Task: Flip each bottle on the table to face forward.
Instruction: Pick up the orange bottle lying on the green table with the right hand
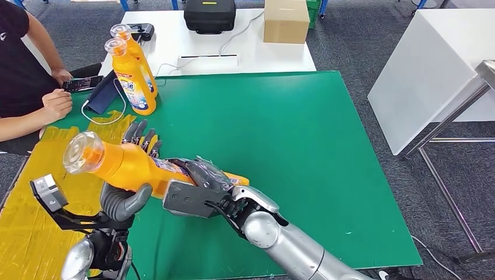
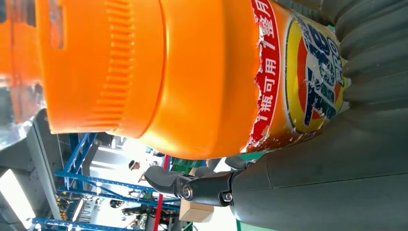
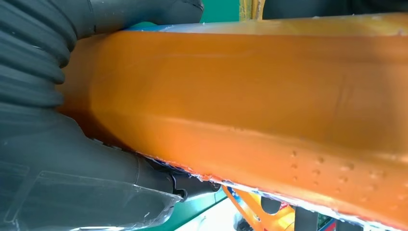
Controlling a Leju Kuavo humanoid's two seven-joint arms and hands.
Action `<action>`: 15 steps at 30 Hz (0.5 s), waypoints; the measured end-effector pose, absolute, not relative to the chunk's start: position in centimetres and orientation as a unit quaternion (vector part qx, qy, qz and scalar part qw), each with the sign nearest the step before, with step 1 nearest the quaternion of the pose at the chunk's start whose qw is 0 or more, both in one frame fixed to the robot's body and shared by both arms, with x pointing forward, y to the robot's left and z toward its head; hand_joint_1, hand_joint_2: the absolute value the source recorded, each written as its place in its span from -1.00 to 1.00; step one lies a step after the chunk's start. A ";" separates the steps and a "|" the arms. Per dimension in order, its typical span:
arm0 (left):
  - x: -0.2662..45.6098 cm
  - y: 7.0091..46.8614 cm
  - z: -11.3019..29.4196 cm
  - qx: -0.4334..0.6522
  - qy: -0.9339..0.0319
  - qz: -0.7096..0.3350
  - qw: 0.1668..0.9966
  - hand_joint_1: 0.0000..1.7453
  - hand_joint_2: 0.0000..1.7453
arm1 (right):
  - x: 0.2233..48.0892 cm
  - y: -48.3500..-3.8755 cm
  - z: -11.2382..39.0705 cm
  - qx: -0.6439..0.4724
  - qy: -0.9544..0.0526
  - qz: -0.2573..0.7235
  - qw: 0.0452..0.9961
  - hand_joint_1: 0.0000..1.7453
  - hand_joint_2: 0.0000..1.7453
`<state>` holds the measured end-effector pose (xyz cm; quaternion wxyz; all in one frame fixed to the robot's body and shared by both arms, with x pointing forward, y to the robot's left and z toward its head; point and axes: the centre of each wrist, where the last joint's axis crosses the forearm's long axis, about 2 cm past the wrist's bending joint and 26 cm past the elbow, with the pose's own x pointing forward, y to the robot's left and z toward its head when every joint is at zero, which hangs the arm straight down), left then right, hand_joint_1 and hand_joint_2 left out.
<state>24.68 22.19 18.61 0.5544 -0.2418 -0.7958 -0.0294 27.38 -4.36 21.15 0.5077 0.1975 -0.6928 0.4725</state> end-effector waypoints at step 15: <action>24.6 22.3 18.6 -0.252 -0.801 -0.030 0.543 1.00 1.00 | 27.5 -4.6 21.0 0.192 -0.690 0.482 0.506 1.00 1.00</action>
